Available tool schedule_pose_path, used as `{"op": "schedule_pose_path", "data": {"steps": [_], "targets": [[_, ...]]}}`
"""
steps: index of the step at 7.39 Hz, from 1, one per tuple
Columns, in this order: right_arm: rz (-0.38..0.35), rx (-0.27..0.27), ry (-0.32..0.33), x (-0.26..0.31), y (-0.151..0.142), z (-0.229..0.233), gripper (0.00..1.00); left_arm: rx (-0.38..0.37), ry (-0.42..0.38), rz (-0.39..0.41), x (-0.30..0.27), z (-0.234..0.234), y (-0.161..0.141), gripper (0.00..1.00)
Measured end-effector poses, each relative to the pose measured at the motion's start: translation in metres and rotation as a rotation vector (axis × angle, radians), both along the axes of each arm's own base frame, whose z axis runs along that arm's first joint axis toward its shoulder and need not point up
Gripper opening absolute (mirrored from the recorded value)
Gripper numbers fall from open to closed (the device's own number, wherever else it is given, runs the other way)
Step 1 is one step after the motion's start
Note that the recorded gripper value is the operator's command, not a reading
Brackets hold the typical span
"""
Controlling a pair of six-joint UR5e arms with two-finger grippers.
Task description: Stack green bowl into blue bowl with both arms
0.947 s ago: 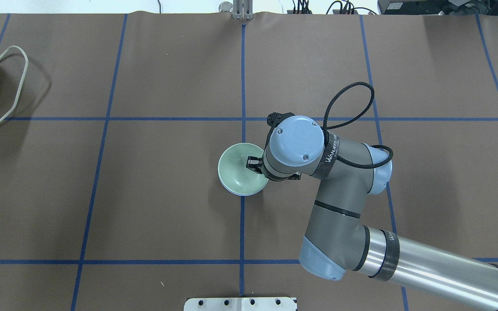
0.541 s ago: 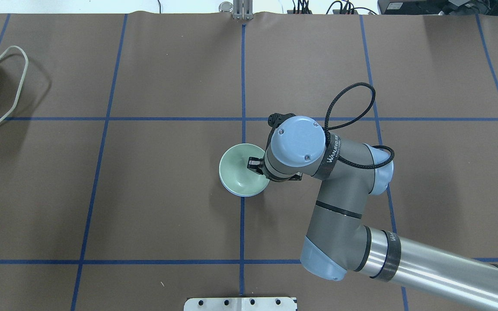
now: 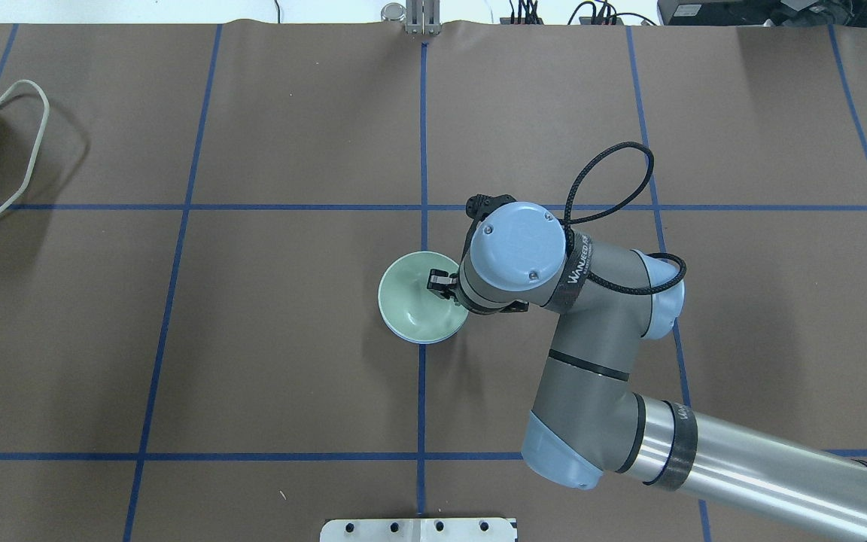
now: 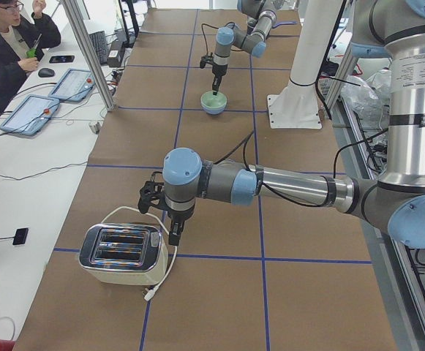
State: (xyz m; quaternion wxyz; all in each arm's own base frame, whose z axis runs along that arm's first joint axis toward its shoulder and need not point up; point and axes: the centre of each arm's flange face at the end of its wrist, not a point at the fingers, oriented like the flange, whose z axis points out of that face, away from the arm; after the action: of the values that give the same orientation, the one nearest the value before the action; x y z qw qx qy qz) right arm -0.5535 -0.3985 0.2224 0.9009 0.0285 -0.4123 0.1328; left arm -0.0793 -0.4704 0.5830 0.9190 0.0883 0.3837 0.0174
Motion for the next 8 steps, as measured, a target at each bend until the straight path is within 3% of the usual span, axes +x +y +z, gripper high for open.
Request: {"op": "schedule_pose_path", "data": {"steps": [2, 4, 6, 8], "targets": [[0.022, 0.024, -0.011, 0.028, -0.027, -0.008, 1.0, -0.007, 0.001, -0.003, 0.0, 0.002, 0.0, 0.98], [0.027, 0.048, 0.003, 0.098, -0.093, 0.004, 1.0, -0.038, 0.003, -0.004, 0.001, 0.014, 0.0, 0.98], [-0.037, 0.093, 0.021, 0.197, -0.158, 0.043, 1.0, -0.061, 0.004, -0.002, 0.002, 0.027, 0.003, 0.98], [-0.091, 0.125, 0.062, 0.297, -0.196, 0.107, 1.0, -0.085, 0.001, 0.002, 0.002, 0.041, 0.011, 0.98]]}}
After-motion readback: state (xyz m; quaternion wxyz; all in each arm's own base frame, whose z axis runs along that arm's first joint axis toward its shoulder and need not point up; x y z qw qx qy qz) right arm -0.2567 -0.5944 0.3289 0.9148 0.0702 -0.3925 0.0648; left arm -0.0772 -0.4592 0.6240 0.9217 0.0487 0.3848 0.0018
